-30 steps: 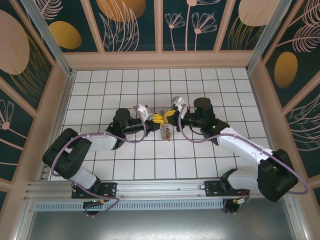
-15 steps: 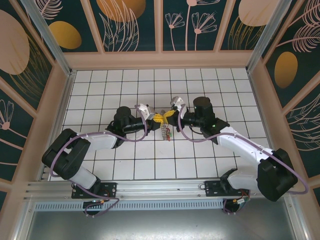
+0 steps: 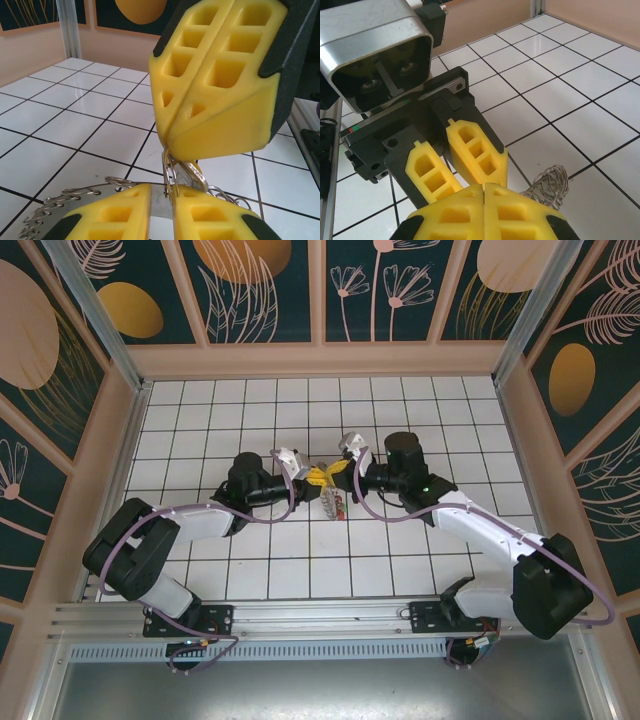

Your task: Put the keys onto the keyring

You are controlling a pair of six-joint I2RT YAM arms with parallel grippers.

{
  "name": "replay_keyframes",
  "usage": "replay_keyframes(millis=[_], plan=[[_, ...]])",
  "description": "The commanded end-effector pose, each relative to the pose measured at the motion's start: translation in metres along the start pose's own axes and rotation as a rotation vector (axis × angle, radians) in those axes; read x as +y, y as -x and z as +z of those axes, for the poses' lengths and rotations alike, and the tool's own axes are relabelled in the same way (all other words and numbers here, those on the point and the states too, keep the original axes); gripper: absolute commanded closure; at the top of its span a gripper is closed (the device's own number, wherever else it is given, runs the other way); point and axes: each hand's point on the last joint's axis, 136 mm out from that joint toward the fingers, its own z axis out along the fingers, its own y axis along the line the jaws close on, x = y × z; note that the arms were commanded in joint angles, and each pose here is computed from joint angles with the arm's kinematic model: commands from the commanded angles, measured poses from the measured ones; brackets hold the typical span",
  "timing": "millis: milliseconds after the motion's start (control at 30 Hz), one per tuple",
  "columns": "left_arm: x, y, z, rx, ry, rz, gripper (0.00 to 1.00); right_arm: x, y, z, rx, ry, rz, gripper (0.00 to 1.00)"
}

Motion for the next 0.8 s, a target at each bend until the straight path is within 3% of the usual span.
replay_keyframes(millis=[0, 200, 500, 767], plan=[[-0.004, 0.023, 0.000, -0.045, -0.018, 0.064, 0.81, 0.008, 0.021, -0.001, -0.045, 0.040, -0.058, 1.00], [-0.003, 0.023, 0.000, -0.044, -0.013, 0.062, 0.83, 0.009, 0.019, 0.000, -0.042, 0.046, -0.052, 1.00], [-0.001, 0.020, -0.002, -0.040, 0.009, 0.058, 1.00, 0.002, 0.015, -0.004, -0.044, -0.011, -0.043, 1.00], [0.001, 0.017, -0.004, -0.056, 0.027, 0.047, 1.00, -0.015, 0.007, -0.012, -0.055, -0.078, 0.010, 1.00]])
